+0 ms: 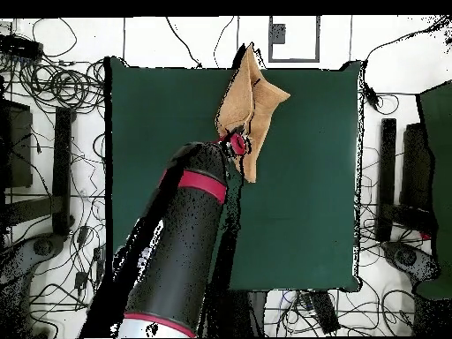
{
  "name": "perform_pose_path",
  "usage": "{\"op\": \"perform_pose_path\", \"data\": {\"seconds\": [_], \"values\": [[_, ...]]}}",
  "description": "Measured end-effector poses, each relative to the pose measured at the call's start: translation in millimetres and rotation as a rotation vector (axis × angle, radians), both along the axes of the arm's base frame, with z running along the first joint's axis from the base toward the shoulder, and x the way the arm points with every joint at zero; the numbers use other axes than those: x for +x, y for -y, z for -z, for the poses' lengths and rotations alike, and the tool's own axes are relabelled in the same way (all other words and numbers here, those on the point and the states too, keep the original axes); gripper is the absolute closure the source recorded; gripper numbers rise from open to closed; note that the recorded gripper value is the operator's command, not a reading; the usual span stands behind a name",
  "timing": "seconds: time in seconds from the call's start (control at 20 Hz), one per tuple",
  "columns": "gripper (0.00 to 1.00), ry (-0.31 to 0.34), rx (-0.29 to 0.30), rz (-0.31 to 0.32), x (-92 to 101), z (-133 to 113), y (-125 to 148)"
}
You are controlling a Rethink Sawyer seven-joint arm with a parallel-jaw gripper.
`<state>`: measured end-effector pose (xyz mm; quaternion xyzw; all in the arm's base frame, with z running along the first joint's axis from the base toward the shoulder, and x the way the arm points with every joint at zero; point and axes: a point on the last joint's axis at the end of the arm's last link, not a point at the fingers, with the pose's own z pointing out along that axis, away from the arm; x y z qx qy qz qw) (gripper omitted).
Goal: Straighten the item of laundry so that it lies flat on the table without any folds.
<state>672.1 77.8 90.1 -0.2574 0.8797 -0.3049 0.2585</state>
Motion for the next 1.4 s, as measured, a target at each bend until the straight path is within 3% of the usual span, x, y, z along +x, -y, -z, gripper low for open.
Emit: {"op": "perform_pose_path", "data": {"seconds": [0.5,0.9,1.2,1.4], "values": [[1.00,0.034,0.069,0.067,6.5,-11.0,-12.0],[1.00,0.103,0.160,0.113,21.5,-46.4,-31.8],[1.00,0.106,0.191,0.132,21.7,-45.4,-43.7],[1.00,0.092,0.191,0.112,16.5,-36.1,-62.8]]}}
